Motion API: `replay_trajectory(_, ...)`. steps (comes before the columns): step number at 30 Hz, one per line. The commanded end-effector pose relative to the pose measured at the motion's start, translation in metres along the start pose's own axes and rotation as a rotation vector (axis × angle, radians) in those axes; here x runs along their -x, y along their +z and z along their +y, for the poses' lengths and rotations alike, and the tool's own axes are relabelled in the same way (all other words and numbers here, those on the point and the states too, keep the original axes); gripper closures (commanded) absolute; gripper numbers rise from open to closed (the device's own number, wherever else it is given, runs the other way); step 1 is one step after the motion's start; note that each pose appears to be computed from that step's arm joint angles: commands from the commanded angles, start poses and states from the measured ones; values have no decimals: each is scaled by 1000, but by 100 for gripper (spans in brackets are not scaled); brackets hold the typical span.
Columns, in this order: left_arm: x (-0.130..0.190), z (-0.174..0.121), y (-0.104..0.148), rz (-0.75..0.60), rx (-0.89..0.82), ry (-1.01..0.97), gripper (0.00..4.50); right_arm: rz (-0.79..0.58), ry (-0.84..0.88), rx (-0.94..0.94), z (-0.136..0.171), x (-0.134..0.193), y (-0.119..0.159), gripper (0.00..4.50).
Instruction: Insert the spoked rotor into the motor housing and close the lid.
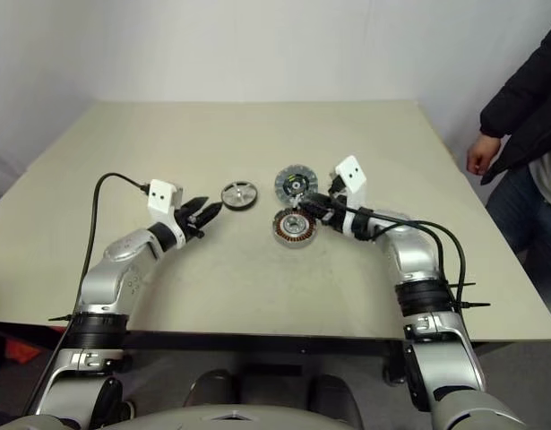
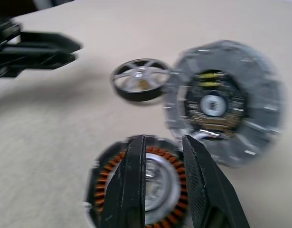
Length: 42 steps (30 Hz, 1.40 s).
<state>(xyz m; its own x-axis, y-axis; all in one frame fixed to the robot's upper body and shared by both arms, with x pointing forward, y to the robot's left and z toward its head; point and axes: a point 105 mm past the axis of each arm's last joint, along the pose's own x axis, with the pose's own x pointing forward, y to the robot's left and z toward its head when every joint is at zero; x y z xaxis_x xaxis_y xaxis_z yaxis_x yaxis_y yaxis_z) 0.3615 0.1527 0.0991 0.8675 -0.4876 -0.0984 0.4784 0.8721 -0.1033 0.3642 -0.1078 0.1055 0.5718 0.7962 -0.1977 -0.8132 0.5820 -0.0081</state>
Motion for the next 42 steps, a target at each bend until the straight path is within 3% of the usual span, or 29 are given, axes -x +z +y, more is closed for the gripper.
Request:
replay_trajectory(1, -1, 1, 14, -46, -39, 3, 216, 6, 42, 62, 11, -20, 8, 299)
replay_trajectory(2, -2, 1, 13, -45, -40, 2, 216, 7, 46, 66, 12, -27, 11, 299)
replay_trajectory(5, -4, -1, 14, -47, -43, 0, 216, 5, 65, 86, 16, -45, 20, 353)
replay_trajectory(8, -6, -2, 15, -50, -46, -1, 216, 5, 82, 115, 19, -54, 24, 447)
replay_trajectory(14, -2, -2, 13, -50, -49, 6, 216, 5, 64, 135, 11, -57, 29, 447)
replay_trajectory(25, 0, 0, 10, -46, -50, 22, 216, 86, 8, 206, -18, -30, 20, 447)
replay_trajectory(42, 2, 8, 12, -43, -71, 38, 216, 154, 52, 191, -2, -37, -12, 447)
